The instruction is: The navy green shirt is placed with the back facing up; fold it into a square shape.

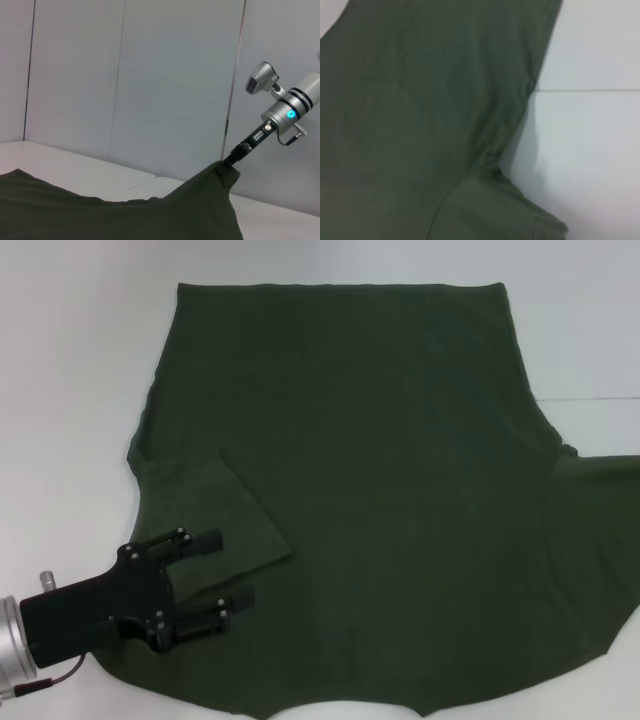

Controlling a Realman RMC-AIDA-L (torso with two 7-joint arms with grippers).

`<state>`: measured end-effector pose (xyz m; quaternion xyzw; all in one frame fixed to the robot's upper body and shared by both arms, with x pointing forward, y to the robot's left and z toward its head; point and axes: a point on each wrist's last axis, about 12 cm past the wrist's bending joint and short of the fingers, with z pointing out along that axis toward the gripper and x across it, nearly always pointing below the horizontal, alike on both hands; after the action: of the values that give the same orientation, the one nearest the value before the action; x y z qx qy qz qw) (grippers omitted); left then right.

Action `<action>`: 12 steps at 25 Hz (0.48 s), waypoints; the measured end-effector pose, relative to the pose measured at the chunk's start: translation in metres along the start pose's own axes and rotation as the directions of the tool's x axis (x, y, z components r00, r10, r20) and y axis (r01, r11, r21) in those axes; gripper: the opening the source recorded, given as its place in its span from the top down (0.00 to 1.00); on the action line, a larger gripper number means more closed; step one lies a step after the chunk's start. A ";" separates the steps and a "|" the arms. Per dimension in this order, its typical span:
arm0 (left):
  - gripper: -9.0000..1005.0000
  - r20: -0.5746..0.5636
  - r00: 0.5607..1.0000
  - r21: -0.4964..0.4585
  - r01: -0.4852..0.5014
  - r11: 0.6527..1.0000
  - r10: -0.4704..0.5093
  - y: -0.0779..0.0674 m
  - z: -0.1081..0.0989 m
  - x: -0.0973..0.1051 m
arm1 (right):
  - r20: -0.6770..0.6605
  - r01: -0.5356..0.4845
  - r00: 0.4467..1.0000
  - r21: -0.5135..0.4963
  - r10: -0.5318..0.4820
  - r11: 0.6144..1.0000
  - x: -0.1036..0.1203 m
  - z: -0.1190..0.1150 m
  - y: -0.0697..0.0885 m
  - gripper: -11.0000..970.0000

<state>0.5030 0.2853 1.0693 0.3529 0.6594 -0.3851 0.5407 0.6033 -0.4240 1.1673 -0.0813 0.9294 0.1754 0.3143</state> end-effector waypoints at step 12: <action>0.20 0.010 1.000 -0.004 0.005 1.000 -0.005 -0.001 0.000 0.000 | -0.040 0.017 0.999 -0.127 -0.022 0.992 -0.013 0.019 0.030 0.89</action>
<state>0.5019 0.2849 1.0690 0.3485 0.6582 -0.3869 0.5437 0.6158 -0.3890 1.1695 -0.1137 0.9219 0.2290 0.2909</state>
